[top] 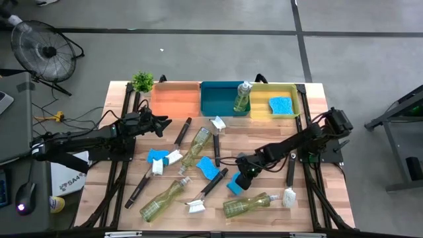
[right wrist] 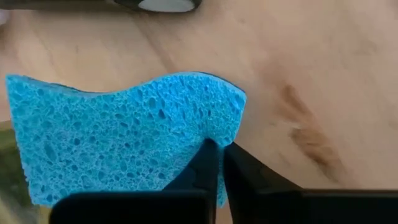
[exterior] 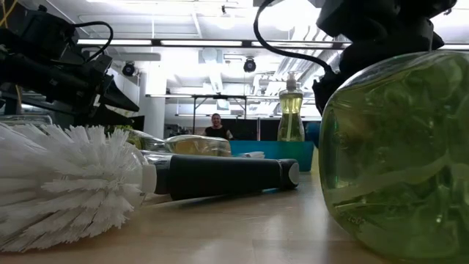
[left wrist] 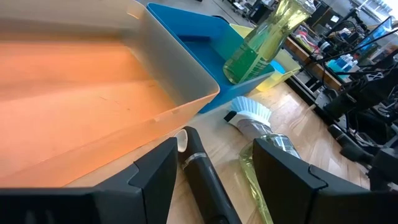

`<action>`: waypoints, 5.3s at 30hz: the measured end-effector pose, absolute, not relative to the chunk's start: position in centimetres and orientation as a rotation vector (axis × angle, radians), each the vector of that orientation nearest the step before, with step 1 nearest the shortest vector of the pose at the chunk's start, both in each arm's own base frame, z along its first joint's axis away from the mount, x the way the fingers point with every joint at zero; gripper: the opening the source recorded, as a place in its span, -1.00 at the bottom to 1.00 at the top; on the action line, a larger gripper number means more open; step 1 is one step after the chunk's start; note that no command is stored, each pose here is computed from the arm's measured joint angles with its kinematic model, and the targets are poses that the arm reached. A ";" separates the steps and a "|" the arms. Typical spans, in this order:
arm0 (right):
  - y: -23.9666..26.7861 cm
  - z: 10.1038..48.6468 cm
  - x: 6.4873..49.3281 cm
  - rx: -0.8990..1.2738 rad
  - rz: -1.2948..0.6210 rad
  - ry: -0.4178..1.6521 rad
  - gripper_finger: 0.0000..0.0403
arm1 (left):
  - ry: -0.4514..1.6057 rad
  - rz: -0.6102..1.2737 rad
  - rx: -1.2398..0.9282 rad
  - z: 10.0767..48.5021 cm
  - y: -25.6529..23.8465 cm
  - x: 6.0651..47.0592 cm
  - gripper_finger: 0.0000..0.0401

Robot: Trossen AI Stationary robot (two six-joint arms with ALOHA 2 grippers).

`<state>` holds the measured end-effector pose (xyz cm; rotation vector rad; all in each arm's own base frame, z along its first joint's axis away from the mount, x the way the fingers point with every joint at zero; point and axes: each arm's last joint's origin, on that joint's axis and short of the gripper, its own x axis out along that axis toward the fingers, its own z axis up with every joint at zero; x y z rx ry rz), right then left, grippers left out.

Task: Pick & Place Kitchen Sink Supplies
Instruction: Put the blue sponge into the yellow bin, then put the cleaning brush into the orange bin

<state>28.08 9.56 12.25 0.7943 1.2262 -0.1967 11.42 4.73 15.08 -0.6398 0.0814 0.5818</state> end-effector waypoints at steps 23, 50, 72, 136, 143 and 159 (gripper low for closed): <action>4.1 20.8 22.5 0.664 -0.190 1.200 -1.00 | 0.081 0.582 -0.640 15.1 4.7 11.4 0.02; -7.2 25.5 16.3 0.546 -0.444 1.186 -1.00 | 0.082 0.582 -0.640 15.1 4.7 11.4 0.02; -19.3 27.3 14.1 0.274 -0.905 1.705 -1.00 | 0.081 0.582 -0.640 15.1 4.7 11.4 0.02; -24.7 21.5 17.5 0.107 -0.687 1.689 -0.34 | 0.081 0.582 -0.639 15.1 4.7 11.4 0.02; -23.8 23.9 15.7 0.292 -1.035 1.586 -0.32 | 0.080 0.582 -0.639 15.1 4.7 11.4 0.02; -16.2 28.0 13.9 0.954 -1.281 1.141 -0.32 | 0.081 0.582 -0.640 15.1 4.7 11.4 0.02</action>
